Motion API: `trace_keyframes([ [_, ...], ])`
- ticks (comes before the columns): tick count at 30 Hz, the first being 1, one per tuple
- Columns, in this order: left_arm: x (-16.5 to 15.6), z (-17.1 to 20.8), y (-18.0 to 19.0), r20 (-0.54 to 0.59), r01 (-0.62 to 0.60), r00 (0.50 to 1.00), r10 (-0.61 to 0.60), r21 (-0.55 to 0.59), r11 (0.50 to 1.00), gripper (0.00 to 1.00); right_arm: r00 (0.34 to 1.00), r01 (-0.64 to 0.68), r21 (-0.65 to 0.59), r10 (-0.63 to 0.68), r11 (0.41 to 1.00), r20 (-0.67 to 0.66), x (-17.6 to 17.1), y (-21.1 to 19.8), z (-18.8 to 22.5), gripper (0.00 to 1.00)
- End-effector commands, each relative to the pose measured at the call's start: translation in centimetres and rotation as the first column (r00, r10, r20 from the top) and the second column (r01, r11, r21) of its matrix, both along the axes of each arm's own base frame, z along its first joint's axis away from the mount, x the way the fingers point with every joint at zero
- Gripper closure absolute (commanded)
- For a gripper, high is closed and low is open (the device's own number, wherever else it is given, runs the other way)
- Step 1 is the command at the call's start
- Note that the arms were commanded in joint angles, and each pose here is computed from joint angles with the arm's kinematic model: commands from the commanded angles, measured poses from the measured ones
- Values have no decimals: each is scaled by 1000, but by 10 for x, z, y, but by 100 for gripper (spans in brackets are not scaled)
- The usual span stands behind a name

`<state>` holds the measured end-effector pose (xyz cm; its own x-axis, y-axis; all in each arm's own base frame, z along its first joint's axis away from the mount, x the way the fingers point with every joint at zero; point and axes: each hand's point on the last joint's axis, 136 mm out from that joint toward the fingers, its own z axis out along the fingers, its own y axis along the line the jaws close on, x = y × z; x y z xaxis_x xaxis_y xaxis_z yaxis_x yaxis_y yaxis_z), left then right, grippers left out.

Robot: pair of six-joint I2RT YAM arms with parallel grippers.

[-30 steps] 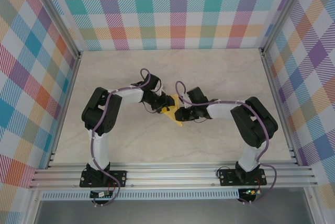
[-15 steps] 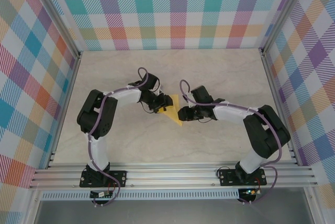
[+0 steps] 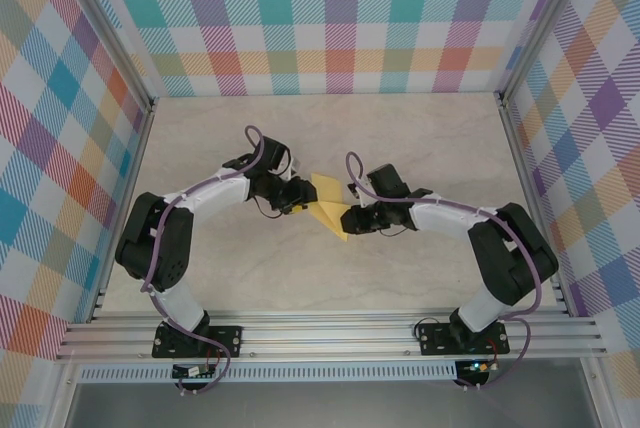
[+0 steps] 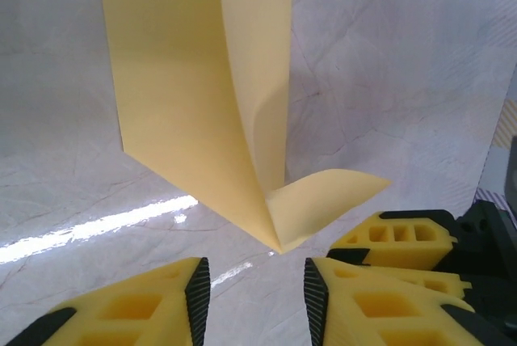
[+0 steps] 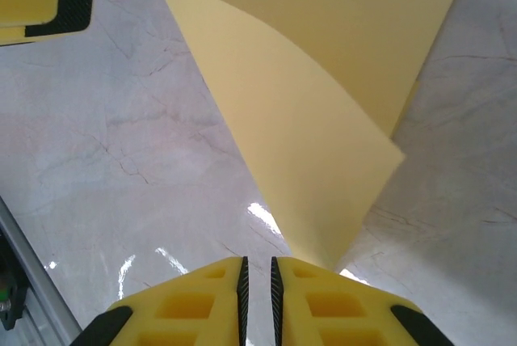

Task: Fold a paper plane with a square sheet of paper (fold left side to right side)
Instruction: Third fold the triangle at the center of the table.

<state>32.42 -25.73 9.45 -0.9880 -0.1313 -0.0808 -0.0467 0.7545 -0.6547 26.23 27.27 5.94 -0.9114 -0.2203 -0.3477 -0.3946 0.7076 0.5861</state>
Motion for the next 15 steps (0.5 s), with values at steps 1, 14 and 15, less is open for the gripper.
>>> trace_keyframes([
  [1,-10,5,-15,-11,58,998,-59,-54,997,68,998,-30,49,33,998,-58,-2,11,-7,85],
  [14,-22,-9,-45,-52,119,991,-124,-87,989,79,988,-10,-22,7,1000,-156,-1,8,-35,88],
  [15,-22,-10,-46,-53,122,991,-127,-89,989,79,987,-11,-33,5,999,-158,-1,7,-37,89],
])
